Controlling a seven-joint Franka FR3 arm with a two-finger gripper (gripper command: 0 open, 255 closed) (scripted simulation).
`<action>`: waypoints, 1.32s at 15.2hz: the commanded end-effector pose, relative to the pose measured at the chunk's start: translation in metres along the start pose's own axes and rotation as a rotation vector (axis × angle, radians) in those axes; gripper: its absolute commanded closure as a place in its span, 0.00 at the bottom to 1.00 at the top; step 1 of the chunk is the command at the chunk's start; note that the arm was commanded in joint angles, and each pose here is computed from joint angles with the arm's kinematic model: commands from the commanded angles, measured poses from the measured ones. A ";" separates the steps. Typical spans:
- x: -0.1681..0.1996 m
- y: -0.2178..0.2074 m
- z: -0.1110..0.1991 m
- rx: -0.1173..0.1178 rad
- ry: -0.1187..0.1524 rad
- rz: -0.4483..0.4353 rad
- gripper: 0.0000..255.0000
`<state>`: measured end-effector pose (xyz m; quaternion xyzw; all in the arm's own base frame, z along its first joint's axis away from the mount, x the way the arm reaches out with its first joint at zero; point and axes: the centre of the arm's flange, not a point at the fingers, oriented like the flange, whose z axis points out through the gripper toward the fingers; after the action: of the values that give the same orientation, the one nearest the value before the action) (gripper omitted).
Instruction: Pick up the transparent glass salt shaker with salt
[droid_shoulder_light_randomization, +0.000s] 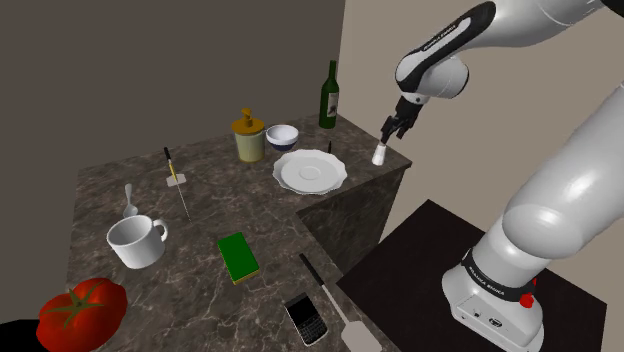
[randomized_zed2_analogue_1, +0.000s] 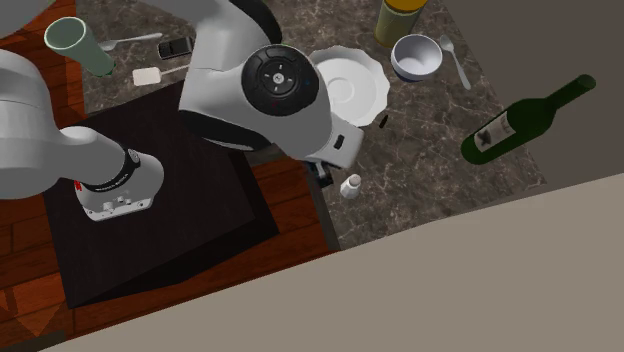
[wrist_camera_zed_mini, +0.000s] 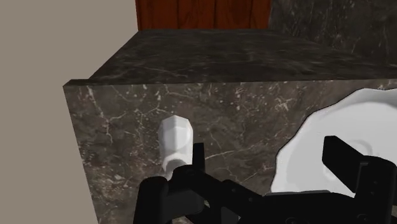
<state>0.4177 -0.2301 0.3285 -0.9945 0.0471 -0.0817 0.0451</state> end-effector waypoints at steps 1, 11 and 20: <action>0.007 0.019 0.019 0.004 0.021 0.003 0.00; 0.038 0.082 0.084 0.022 0.087 0.012 0.00; 0.035 0.084 0.107 0.022 0.087 0.012 1.00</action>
<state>0.4625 -0.3082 0.2208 -0.9891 0.0539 -0.1256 0.0543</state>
